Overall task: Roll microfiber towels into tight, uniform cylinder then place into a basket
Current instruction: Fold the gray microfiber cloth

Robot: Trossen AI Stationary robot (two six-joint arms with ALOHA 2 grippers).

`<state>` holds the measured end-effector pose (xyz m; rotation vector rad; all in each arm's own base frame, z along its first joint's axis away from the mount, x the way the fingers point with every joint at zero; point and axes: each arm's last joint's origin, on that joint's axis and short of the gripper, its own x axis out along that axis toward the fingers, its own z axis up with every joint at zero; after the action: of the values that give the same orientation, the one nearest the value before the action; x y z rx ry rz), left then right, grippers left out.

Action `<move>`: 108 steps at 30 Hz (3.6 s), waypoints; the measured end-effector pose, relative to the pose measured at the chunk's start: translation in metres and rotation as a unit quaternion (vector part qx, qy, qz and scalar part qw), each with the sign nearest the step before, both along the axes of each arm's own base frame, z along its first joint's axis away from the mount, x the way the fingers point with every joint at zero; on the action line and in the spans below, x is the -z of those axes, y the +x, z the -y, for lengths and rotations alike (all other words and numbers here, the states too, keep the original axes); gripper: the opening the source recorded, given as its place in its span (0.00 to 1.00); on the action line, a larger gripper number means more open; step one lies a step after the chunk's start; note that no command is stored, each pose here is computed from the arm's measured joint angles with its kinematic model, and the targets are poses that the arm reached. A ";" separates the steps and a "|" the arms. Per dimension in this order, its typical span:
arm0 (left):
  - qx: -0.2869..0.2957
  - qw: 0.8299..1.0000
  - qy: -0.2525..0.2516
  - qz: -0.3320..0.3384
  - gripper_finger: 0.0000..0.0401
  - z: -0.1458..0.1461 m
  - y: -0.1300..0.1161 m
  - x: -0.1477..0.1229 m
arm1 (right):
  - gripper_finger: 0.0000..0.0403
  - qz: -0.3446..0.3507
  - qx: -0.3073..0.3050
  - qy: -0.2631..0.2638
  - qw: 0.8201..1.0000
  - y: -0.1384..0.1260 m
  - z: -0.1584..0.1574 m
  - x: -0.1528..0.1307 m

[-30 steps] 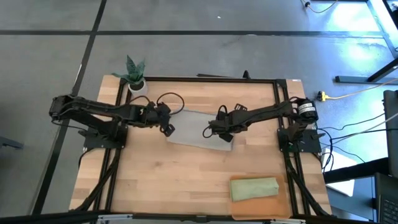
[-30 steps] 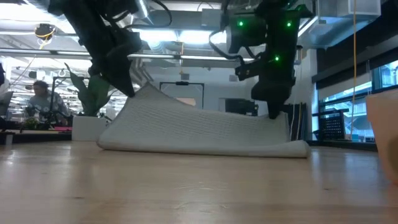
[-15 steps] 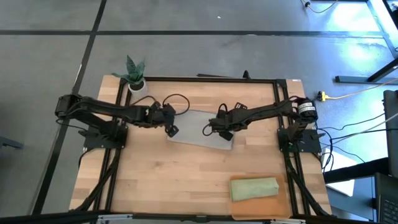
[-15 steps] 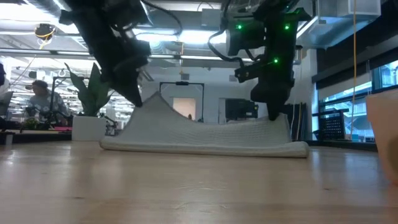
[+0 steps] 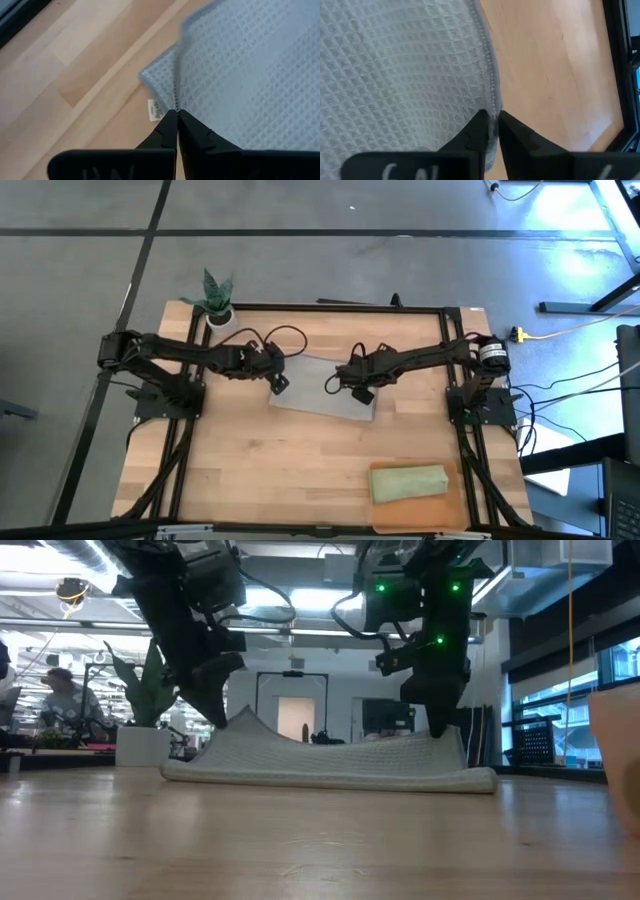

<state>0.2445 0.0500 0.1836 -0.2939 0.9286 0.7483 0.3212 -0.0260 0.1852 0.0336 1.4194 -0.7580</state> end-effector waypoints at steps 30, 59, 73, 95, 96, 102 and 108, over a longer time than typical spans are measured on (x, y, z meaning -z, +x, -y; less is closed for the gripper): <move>0.022 0.998 -0.052 0.016 0.20 -0.014 0.002 0.002 | 0.40 0.085 -0.006 0.273 0.958 0.018 -0.021 -0.006; 0.143 0.983 -0.081 -0.080 0.20 0.026 0.027 0.057 | 0.40 0.173 0.018 0.221 0.960 0.000 -0.001 0.056; 0.192 0.970 -0.149 -0.023 0.20 0.073 0.035 0.056 | 0.40 0.169 0.009 0.099 0.981 -0.003 0.042 0.057; 0.104 0.982 -0.104 -0.116 0.20 0.043 0.002 0.038 | 0.40 0.153 -0.023 0.198 0.968 0.013 0.024 0.033; 0.102 0.981 -0.107 -0.122 0.20 0.043 0.000 0.041 | 0.40 0.151 -0.020 0.185 0.971 0.010 0.025 0.037; 0.100 0.982 -0.120 -0.104 0.20 0.044 -0.007 0.052 | 0.40 0.150 0.009 0.163 0.975 -0.001 0.043 0.050; 0.094 0.985 -0.129 -0.071 0.20 0.050 -0.005 0.055 | 0.40 0.158 0.006 0.150 0.976 -0.006 0.064 0.051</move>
<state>0.2394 -0.0001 0.1281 -0.3778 1.1752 0.4787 0.3154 -0.0898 0.1341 0.3824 1.2169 -0.5147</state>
